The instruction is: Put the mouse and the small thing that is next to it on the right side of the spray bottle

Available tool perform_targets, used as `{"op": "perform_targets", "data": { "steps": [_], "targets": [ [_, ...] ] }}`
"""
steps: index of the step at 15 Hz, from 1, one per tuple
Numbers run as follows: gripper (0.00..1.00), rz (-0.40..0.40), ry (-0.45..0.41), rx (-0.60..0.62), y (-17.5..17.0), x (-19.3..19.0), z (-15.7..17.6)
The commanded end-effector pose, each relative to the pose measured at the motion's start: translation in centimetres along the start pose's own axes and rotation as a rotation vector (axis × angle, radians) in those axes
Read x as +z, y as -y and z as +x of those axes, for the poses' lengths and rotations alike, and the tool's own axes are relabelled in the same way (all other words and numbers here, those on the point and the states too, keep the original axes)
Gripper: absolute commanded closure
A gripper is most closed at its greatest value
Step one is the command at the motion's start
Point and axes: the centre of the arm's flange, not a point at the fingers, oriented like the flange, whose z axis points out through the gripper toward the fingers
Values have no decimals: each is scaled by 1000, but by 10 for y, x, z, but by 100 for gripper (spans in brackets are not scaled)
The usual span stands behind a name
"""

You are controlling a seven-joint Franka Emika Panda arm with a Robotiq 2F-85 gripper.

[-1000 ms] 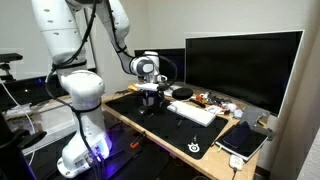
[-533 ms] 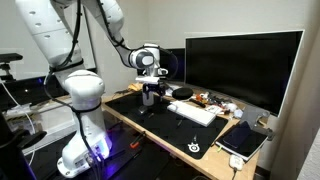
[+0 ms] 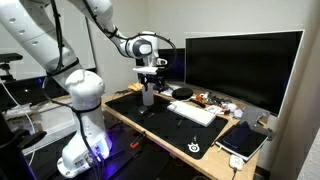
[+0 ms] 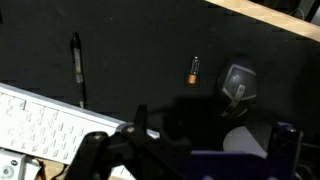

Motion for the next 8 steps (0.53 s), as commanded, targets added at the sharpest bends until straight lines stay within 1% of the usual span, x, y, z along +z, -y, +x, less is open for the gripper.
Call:
{"op": "perform_targets", "data": {
  "steps": [1, 4, 5, 8],
  "targets": [
    [0, 18, -14, 10, -3, -30, 2],
    [0, 25, -9, 19, -7, -38, 8],
    [0, 7, -14, 12, -6, -27, 5],
    [0, 8, -18, 14, -8, -31, 7]
  ]
}}
